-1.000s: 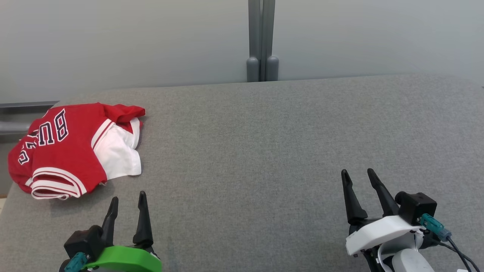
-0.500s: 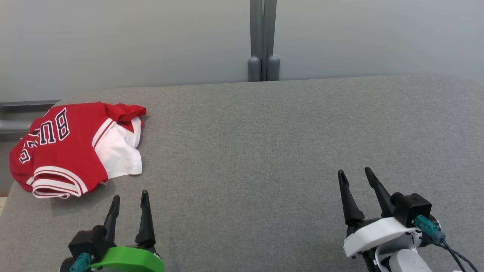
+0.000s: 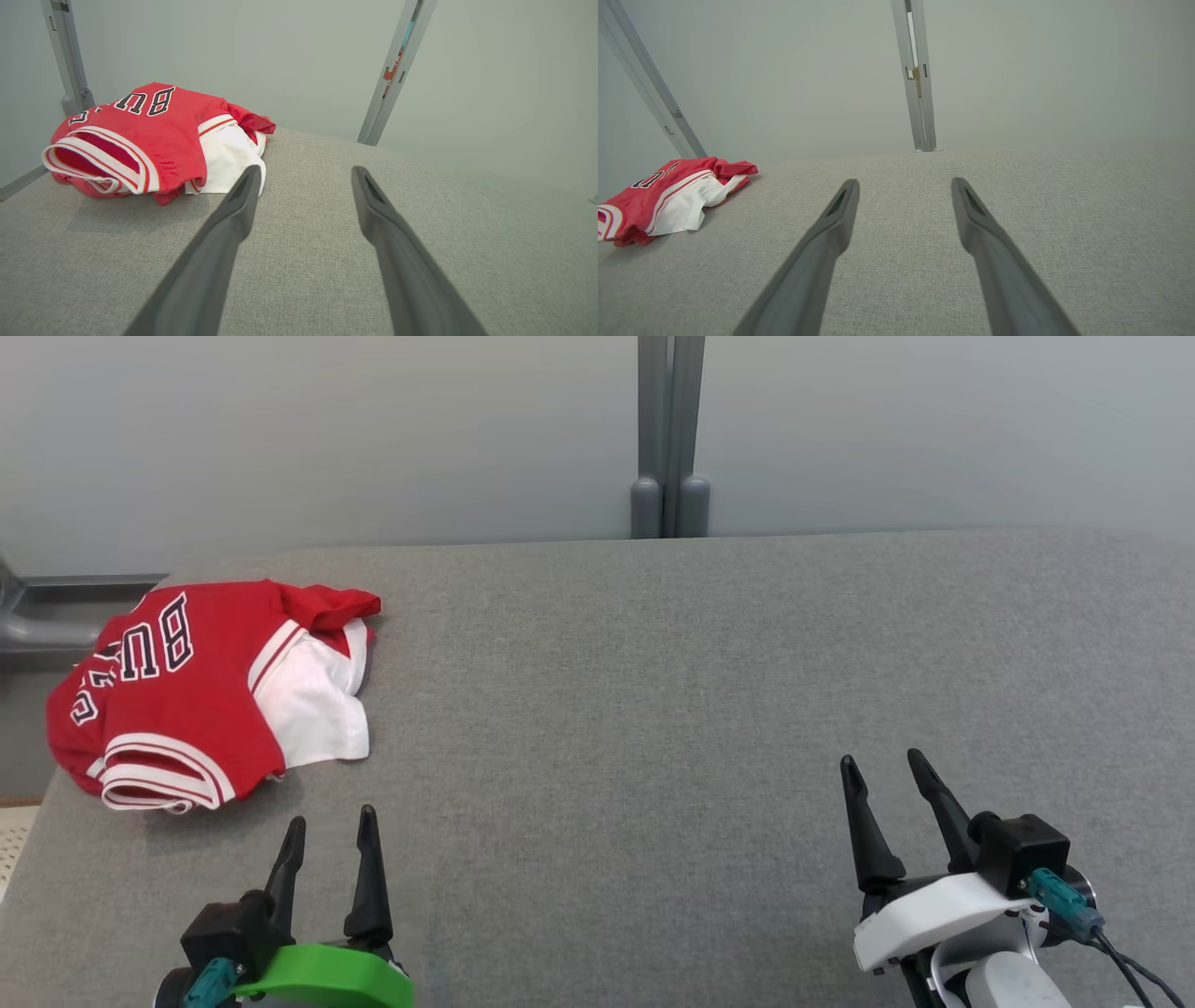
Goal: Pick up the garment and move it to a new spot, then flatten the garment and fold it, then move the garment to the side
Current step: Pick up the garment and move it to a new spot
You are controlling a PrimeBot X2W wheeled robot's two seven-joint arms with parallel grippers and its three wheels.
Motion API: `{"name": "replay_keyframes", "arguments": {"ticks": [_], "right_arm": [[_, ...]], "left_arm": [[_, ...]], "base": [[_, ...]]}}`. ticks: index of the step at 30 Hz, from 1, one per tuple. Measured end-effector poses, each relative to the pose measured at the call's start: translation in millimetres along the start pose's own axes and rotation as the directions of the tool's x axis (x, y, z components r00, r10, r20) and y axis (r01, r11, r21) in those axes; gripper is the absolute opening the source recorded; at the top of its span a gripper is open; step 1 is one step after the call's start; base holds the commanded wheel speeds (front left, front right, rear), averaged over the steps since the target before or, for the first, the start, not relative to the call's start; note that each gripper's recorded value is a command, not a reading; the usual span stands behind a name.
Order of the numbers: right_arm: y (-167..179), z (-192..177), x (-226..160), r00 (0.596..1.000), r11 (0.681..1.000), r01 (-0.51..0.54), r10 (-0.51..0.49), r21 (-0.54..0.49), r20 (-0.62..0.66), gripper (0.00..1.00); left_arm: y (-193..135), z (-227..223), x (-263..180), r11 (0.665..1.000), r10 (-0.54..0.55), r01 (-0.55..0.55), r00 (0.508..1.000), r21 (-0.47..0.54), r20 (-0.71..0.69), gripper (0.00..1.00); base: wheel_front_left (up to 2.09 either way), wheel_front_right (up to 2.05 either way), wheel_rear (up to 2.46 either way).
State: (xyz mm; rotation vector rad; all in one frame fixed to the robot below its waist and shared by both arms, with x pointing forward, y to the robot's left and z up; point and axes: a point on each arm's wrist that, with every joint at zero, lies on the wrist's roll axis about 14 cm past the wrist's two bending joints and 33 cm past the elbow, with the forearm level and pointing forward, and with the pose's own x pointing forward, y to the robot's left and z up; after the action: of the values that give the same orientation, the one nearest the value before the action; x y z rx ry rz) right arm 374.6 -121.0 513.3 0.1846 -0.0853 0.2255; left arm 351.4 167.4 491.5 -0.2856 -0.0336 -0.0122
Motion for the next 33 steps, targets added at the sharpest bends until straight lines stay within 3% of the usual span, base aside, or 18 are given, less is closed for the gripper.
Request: {"name": "replay_keyframes", "arguments": {"ticks": [15, 27, 33], "right_arm": [[63.0, -16.4, 28.4, 0.98, 0.981, -0.193, 0.194, 0.024, -0.04, 1.0], [147.0, -33.1, 43.6, 0.902, 0.905, -0.42, 0.424, 0.069, -0.078, 1.0], [178.5, -38.4, 48.6, 0.86, 0.864, -0.497, 0.503, 0.085, -0.085, 1.0]], "left_arm": [[61.0, 20.6, -39.0, 0.98, 0.192, -0.195, 0.979, 0.039, 0.063, 1.0], [126.6, 41.6, -104.2, 0.902, 0.421, -0.43, 0.897, 0.042, 0.134, 1.0], [144.0, 44.9, -128.0, 0.862, 0.497, -0.506, 0.855, 0.033, 0.146, 1.0]], "base": [[0.0, 0.0, 0.0], [0.0, 0.0, 0.0], [0.0, 0.0, 0.0]]}}
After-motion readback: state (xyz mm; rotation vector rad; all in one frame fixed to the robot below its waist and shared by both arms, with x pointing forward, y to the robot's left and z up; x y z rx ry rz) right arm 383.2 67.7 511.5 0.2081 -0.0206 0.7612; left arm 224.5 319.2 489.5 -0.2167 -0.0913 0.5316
